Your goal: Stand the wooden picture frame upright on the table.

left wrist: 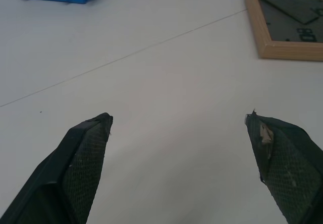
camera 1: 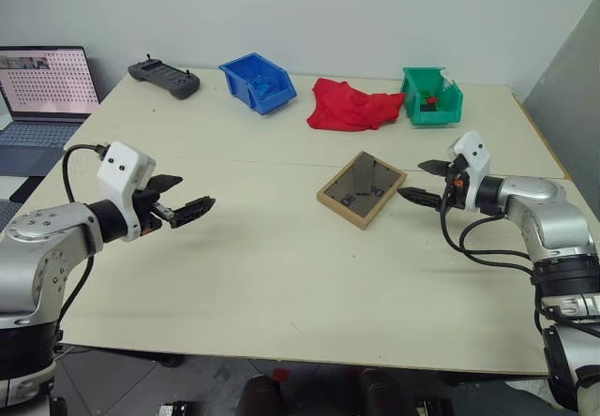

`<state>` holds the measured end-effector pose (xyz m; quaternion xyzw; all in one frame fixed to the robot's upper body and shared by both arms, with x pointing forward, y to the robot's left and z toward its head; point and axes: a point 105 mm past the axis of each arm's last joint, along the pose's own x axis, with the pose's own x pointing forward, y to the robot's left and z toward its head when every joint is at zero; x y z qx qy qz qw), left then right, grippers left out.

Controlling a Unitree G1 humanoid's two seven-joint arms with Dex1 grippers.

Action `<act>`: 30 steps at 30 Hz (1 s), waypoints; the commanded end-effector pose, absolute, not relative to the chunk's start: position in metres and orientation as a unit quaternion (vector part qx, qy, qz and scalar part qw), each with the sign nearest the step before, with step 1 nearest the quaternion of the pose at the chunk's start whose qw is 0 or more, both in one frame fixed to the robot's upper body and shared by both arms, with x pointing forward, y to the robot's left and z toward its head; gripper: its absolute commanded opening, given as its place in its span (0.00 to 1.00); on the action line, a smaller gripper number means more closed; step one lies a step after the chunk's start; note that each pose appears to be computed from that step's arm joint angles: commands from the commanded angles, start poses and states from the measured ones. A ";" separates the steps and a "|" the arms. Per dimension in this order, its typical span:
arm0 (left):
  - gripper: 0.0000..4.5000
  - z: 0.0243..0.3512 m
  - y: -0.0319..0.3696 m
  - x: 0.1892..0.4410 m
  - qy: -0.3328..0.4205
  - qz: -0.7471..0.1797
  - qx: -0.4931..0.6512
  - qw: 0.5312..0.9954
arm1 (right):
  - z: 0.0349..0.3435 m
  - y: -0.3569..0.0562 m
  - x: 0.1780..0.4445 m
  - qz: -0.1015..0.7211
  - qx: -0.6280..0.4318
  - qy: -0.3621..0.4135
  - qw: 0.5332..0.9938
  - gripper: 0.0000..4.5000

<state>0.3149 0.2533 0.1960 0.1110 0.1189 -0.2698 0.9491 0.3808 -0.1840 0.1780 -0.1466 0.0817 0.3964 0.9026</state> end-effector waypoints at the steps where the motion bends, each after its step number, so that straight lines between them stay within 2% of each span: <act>1: 1.00 0.210 0.250 0.317 0.096 -0.273 0.127 0.949 | 0.194 -0.191 0.380 0.384 -0.157 0.055 0.908 0.99; 10: 1.00 0.214 0.251 0.324 0.091 -0.274 0.127 0.949 | 0.191 -0.192 0.380 0.377 -0.147 0.057 0.913 0.99; 11: 1.00 0.211 0.252 0.325 0.096 -0.271 0.128 0.949 | 0.192 -0.190 0.378 0.383 -0.139 0.056 0.911 0.95; 14: 0.90 0.207 0.249 0.324 0.105 -0.283 0.133 0.944 | 0.191 -0.188 0.370 0.399 -0.131 0.059 0.906 0.82; 17: 0.74 0.210 0.246 0.329 0.090 -0.285 0.122 0.947 | 0.189 -0.194 0.372 0.380 -0.134 0.059 0.913 0.64; 21: 0.57 0.207 0.235 0.335 0.085 -0.300 0.119 0.943 | 0.191 -0.191 0.374 0.374 -0.134 0.056 0.916 0.45; 29: 0.17 0.186 0.201 0.369 0.069 -0.316 0.110 0.940 | 0.181 -0.202 0.392 0.285 -0.150 0.065 0.945 0.01; 30: 0.14 0.182 0.194 0.376 0.067 -0.319 0.107 0.939 | 0.180 -0.199 0.394 0.278 -0.155 0.063 0.946 0.00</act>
